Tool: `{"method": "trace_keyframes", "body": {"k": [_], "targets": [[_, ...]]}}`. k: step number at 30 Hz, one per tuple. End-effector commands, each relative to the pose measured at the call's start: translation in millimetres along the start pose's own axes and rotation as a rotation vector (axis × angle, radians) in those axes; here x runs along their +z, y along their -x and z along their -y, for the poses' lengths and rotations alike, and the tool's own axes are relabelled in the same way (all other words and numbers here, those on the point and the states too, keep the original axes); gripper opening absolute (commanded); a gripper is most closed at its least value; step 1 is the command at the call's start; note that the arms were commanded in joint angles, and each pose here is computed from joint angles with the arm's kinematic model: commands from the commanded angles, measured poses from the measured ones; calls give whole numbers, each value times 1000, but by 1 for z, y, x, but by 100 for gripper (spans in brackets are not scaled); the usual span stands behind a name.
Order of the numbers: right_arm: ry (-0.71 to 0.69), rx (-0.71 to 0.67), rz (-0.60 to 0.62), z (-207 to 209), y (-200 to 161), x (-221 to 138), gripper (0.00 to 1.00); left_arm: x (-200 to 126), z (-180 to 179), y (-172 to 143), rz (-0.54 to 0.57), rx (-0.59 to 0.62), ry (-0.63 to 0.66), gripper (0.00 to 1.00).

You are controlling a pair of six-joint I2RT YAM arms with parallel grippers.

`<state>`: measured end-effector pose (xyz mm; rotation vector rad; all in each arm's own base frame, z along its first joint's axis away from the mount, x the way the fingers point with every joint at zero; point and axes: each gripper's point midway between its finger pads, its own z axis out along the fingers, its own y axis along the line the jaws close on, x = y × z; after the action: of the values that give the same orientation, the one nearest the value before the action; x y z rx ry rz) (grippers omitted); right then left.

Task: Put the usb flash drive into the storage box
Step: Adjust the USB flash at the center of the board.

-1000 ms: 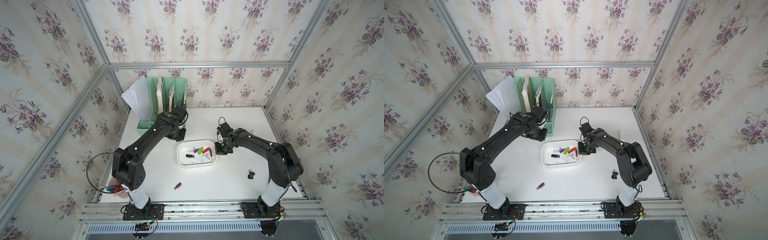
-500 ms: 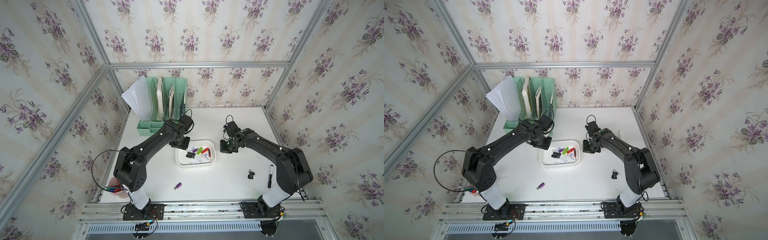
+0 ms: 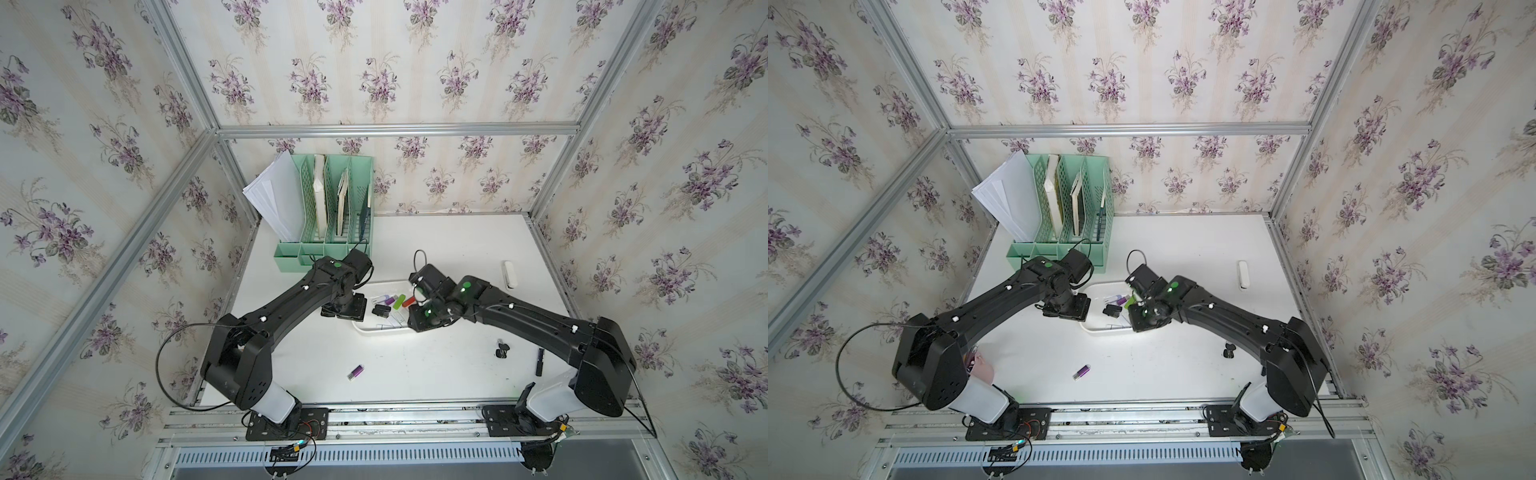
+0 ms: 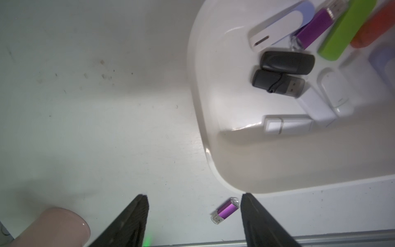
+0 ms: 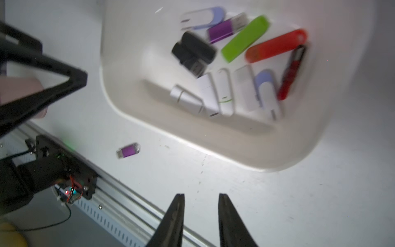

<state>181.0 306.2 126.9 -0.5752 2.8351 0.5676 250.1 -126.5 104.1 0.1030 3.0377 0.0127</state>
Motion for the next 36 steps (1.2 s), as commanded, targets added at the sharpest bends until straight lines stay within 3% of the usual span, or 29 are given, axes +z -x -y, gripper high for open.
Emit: {"method": "trace_keyframes", "body": {"k": [1, 8, 16, 25, 36], "targets": [[-39, 27, 2, -13, -15, 13, 36, 4, 9, -20, -60, -78, -115, 74], [-91, 126, 28, 11, -22, 13, 41, -3, 26, -62, -51, 20, -165, 76], [-131, 200, 62, 51, -5, -2, 43, 14, 23, -103, -62, 17, -139, 76], [-140, 244, 114, 86, 19, -26, 45, 50, 32, -119, -74, 174, 1, 76], [-150, 254, 115, 96, 15, -33, 45, 64, 44, -110, -26, 250, -26, 68]]}}
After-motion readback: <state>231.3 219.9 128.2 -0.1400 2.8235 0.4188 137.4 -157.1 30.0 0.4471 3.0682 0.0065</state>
